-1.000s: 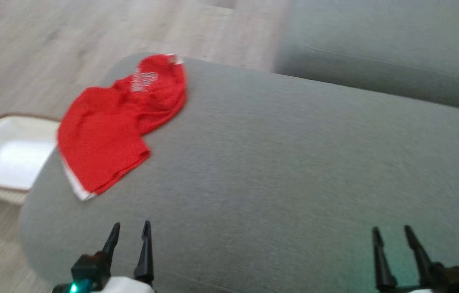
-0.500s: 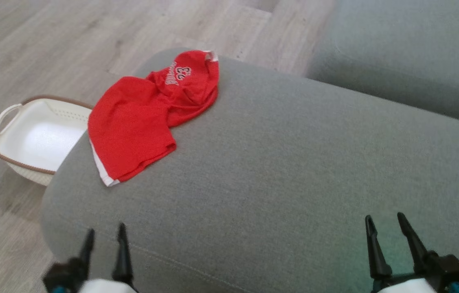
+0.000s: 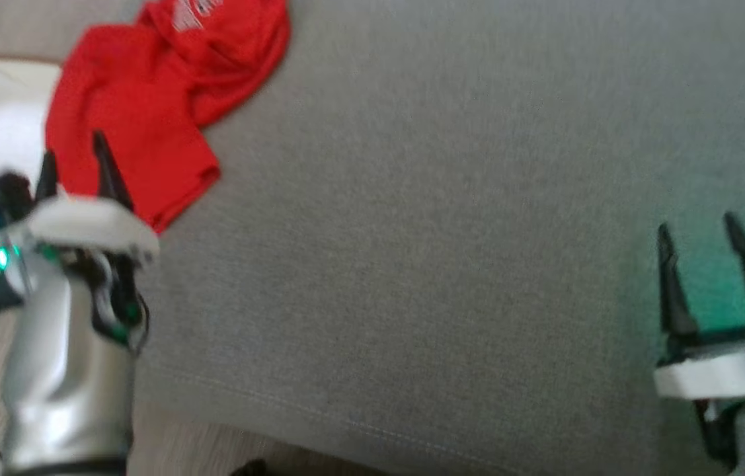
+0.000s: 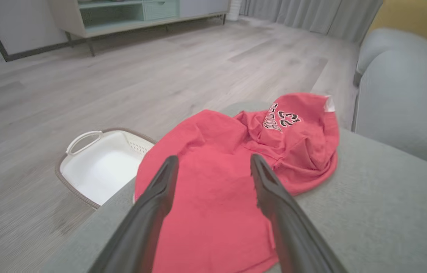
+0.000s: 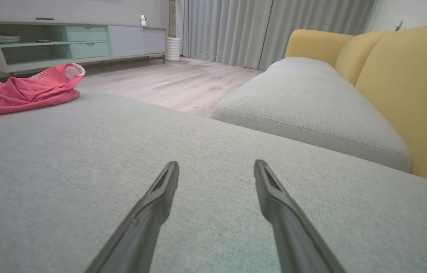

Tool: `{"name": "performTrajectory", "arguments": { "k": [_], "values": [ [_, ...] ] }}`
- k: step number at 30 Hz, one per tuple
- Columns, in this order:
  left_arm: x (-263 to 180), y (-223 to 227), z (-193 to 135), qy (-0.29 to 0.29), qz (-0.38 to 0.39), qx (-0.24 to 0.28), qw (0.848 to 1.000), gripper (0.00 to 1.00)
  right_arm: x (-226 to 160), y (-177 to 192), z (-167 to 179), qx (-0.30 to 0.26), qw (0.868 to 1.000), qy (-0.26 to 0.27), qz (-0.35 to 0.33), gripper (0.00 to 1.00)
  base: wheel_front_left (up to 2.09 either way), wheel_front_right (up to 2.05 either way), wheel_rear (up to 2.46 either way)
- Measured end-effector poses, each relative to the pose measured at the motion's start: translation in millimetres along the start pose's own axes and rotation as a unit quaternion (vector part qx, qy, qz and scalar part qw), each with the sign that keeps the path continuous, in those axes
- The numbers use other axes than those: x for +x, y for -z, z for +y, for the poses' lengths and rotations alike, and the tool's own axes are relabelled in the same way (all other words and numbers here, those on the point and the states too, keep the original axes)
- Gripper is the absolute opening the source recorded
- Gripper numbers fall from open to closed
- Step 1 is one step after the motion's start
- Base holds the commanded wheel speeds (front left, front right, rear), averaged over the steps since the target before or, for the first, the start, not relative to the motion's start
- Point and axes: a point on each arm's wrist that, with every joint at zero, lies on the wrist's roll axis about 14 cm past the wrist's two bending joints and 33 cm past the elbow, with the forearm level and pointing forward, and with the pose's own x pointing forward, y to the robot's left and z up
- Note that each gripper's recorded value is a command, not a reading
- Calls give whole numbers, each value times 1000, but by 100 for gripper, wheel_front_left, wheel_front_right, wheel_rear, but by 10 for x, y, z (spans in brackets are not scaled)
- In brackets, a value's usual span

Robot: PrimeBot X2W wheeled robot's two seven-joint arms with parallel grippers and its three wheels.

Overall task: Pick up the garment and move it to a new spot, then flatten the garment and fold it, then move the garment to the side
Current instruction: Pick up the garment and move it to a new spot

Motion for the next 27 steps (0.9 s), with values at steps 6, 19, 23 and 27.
{"name": "performTrajectory", "arguments": {
  "k": [6,19,23,27],
  "values": [
    [572,627,-102,-33,128,21,991,100,191,373,-252,-5,999,10,33,100,0,0,0],
    [852,1156,-372,17,229,94,969,0,213,589,-326,3,998,15,64,100,0,0,0],
    [819,1086,-422,30,221,95,970,0,172,552,-337,6,998,20,65,100,0,0,0],
    [780,835,-508,51,178,80,980,0,86,452,-288,17,998,27,57,100,0,0,0]
  ]
}}
